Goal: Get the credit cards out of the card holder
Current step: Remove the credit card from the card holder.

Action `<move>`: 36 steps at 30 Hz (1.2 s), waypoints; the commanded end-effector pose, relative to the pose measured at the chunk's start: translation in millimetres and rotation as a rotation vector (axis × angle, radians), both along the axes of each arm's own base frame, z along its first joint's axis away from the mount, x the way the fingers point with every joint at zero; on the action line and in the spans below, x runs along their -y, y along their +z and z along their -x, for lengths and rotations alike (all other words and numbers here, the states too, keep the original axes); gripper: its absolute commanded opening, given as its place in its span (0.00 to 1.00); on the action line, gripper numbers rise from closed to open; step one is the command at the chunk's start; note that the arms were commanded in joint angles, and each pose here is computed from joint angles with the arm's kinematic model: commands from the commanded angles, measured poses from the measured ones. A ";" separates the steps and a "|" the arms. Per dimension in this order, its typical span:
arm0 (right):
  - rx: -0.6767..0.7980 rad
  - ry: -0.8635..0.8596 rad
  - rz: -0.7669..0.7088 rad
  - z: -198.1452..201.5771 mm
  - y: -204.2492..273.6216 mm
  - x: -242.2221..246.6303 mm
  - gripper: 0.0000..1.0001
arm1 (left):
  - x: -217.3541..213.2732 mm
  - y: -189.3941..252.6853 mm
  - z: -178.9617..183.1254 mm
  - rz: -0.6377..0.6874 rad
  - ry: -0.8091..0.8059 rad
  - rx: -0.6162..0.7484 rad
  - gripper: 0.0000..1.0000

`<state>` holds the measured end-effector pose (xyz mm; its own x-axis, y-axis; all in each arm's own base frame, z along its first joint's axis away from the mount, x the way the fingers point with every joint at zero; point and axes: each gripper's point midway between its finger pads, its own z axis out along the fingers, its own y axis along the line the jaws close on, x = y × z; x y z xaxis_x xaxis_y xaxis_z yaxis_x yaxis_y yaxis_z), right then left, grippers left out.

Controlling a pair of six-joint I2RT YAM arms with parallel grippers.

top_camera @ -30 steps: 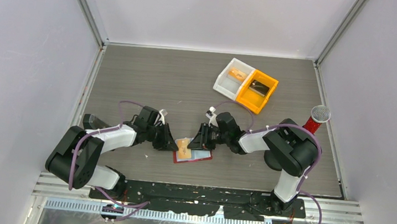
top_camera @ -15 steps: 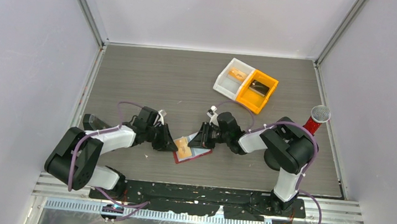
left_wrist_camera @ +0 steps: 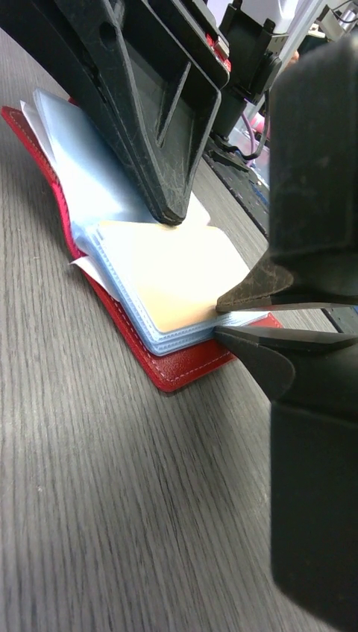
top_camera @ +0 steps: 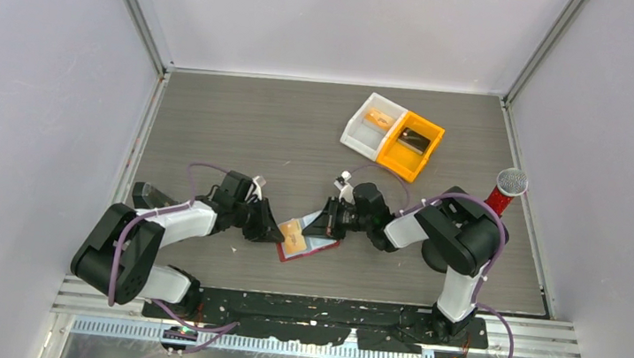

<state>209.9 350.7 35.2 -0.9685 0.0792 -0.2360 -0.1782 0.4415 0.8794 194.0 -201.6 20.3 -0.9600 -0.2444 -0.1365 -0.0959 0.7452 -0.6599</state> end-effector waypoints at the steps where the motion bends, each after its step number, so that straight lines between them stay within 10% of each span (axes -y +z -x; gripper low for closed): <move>1: 0.081 0.032 -0.091 -1.5 30.1 -2.5 0.05 | -20.9 -27.8 15.7 -0.135 0.007 -0.057 0.17; 13: 0.110 0.038 -0.007 -4.0 23.9 3.8 0.06 | -19.5 -22.9 15.1 -0.124 0.005 -0.050 0.25; 19: 0.123 0.039 0.026 -5.6 23.5 5.6 0.24 | -18.0 -10.1 12.7 -0.109 0.007 -0.022 0.28; 36: 0.147 0.070 0.030 -1.7 29.0 -10.7 0.28 | -12.6 -4.9 10.1 -0.074 -0.004 0.000 0.00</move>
<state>202.4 347.2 38.5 -0.9547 -0.0024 -0.2974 -0.2599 0.4928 0.8304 188.5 -194.7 24.3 -0.9575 -0.2463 -0.1499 -0.0999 0.7711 -0.6288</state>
